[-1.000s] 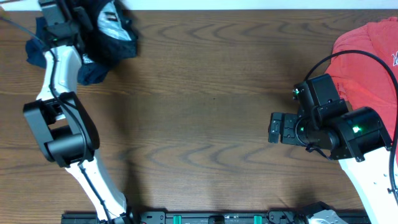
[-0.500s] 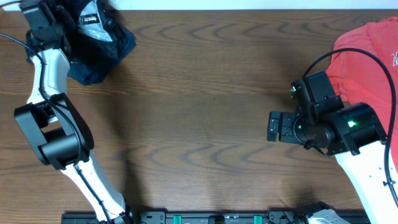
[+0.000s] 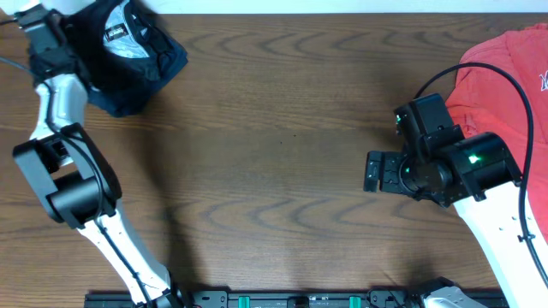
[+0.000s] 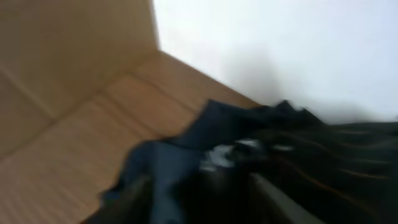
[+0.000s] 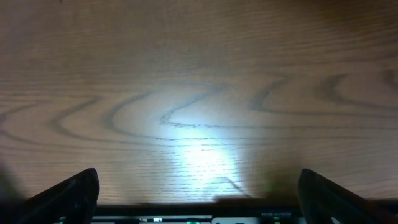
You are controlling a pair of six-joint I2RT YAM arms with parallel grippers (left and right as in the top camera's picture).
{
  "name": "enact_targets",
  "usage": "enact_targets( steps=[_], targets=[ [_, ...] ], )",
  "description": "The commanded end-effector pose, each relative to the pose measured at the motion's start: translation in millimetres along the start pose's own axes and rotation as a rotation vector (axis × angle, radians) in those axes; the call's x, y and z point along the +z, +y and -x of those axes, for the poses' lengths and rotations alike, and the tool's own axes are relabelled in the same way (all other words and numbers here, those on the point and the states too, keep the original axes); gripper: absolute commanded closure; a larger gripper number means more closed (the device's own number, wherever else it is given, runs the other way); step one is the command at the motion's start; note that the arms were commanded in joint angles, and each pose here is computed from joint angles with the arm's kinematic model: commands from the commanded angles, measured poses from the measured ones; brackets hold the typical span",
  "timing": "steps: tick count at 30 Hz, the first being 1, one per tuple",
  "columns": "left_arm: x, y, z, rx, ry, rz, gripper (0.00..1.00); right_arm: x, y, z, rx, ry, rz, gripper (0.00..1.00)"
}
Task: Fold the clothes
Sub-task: 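Release the bundle on the stack and retract the left gripper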
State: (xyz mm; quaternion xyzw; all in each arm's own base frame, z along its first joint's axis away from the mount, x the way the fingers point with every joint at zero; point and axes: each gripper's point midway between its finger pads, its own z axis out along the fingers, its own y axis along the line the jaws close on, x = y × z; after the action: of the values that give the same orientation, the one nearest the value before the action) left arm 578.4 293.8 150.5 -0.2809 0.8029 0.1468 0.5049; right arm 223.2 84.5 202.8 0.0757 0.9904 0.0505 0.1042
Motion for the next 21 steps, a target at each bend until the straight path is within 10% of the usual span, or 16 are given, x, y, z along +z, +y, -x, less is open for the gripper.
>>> enact_targets(
  steps=[1, 5, 21],
  targets=[
    [0, 20, 10, -0.013, -0.008, 0.052, 0.27, 2, 1, -2, 0.022, 0.021, 0.01, 0.01],
    [-5, 22, 7, -0.009, 0.026, 0.057, 0.02, 2, 1, -3, 0.022, 0.022, 0.012, 0.01],
    [-183, -42, 82, -0.084, 0.123, -0.266, 0.02, -1, 29, 26, -0.008, -0.104, 0.116, 0.01]
  ],
)
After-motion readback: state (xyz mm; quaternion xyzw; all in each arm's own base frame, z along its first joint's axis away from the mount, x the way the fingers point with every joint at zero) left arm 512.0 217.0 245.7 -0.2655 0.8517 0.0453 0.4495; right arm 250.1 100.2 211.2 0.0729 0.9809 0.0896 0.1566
